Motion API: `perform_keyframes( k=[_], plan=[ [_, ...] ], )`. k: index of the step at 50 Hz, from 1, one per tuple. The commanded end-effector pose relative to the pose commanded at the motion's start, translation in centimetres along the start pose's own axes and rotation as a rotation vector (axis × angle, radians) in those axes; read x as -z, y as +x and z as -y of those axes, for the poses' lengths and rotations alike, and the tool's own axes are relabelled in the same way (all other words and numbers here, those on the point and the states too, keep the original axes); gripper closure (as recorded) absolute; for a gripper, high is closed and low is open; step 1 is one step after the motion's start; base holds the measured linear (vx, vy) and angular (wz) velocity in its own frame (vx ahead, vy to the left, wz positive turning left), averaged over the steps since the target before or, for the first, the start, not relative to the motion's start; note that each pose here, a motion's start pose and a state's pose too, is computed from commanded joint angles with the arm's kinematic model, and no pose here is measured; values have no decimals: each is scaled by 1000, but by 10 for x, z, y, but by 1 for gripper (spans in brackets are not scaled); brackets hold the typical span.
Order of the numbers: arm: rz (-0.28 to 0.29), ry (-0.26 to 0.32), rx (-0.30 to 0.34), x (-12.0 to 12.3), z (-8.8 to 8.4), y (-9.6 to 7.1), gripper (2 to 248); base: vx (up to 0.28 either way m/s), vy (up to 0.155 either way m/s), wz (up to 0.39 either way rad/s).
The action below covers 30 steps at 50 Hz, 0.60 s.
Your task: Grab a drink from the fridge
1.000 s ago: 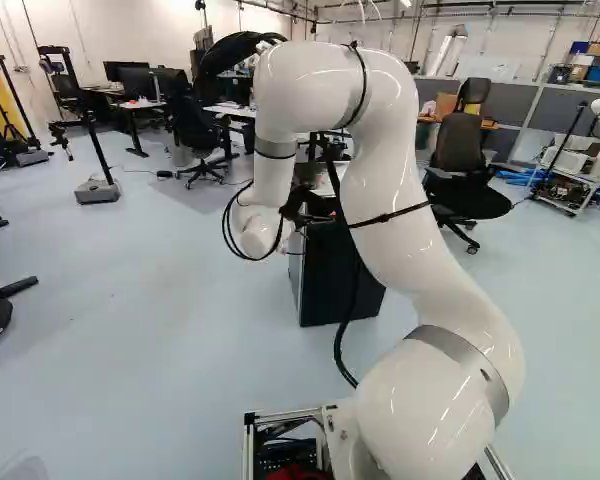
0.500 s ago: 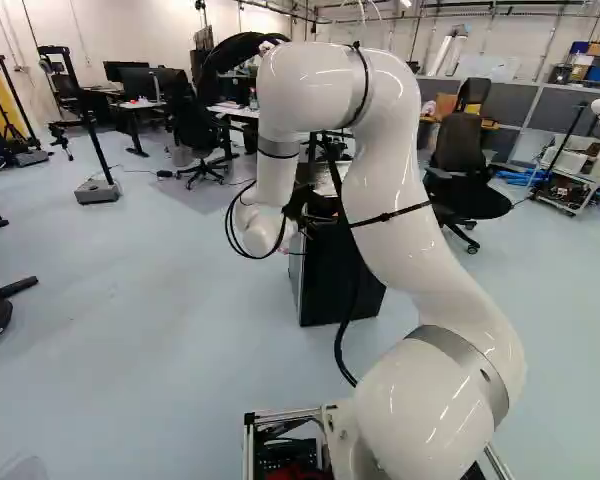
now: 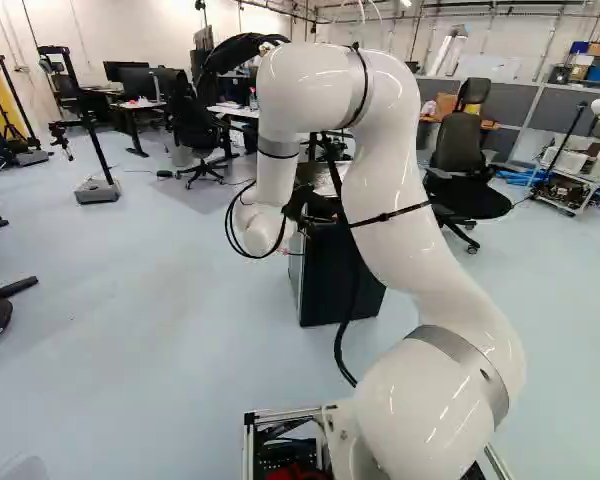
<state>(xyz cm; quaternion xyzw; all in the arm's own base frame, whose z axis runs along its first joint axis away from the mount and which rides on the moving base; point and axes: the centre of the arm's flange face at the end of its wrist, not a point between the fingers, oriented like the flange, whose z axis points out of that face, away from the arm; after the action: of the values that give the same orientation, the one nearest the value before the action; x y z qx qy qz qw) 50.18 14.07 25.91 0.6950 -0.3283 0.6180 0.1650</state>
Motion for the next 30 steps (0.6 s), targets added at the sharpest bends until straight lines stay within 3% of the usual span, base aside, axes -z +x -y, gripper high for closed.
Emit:
perform_keyframes(
  k=[30],
  plan=[
    [-4,-43,-14,-7,-4,1,3,0,0,0]
  ],
)
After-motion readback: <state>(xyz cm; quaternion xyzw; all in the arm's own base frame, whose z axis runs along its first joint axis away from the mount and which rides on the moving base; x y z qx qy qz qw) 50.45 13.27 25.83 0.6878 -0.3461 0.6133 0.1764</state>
